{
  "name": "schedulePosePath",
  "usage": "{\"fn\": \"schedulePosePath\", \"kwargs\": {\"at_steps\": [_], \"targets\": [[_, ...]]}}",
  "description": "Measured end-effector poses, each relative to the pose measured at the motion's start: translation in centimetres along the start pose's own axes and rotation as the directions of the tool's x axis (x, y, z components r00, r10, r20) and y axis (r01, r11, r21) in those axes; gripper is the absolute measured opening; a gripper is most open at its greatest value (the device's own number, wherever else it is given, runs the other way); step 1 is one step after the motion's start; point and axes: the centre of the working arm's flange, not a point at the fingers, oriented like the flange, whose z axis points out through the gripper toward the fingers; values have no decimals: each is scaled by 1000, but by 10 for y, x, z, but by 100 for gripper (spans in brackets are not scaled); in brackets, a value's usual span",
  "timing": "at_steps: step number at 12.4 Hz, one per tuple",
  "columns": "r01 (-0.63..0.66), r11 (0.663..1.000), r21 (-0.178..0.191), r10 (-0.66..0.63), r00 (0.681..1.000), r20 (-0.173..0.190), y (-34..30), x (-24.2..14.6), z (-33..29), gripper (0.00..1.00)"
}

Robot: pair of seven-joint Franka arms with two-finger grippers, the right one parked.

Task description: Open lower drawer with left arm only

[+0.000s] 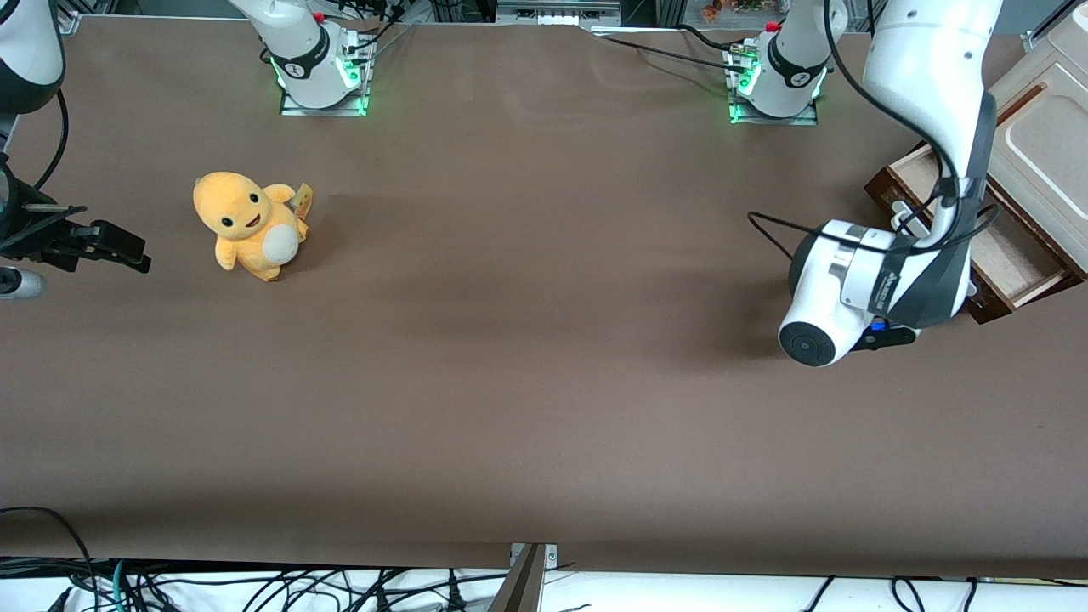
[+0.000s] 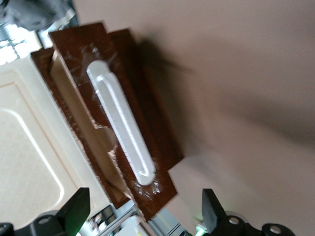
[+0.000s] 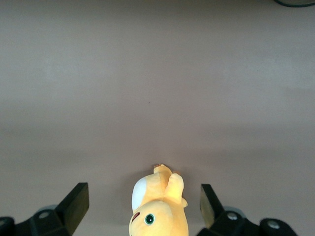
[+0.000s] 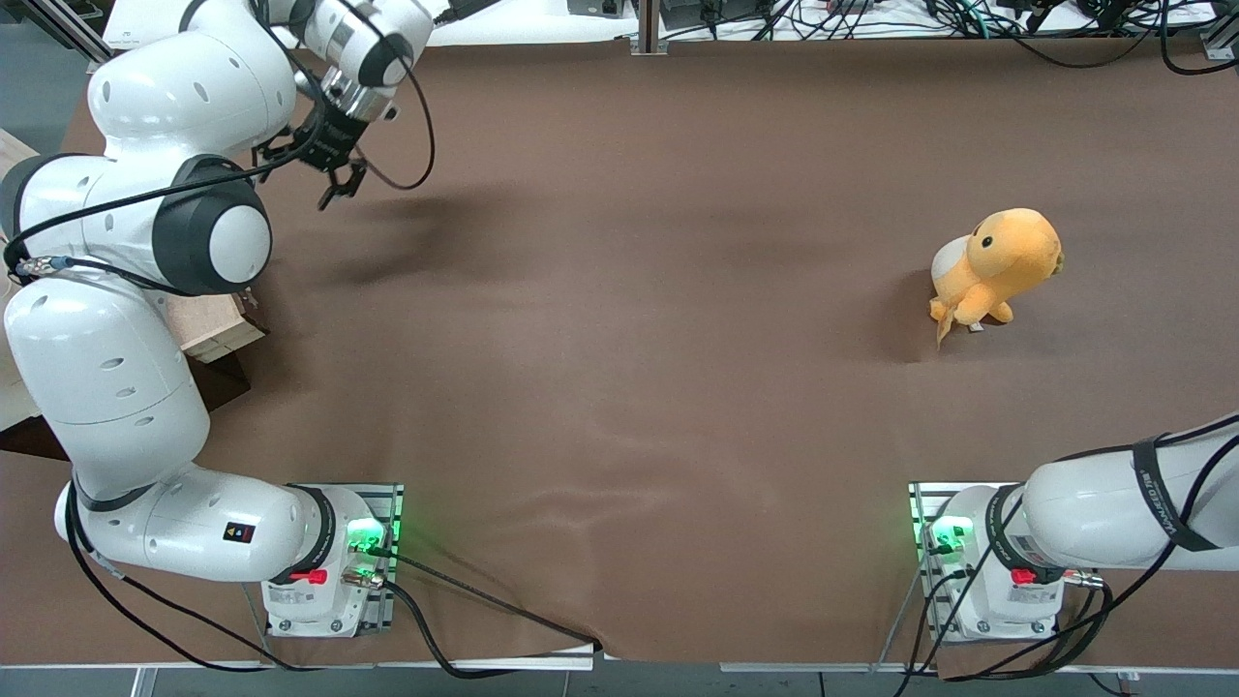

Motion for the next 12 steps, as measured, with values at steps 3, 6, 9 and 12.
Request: {"fn": "schedulePosePath", "kwargs": {"at_steps": [3, 6, 9, 12], "targets": [[-120, 986, -119, 106, 988, -115, 16, -34, -71, 100], [-283, 930, -234, 242, 952, -189, -3, -45, -111, 100], [-424, 816, -393, 332, 900, -282, -52, -20, -115, 100], [-476, 719, -506, 308, 872, -382, -111, -1, -109, 100]]}}
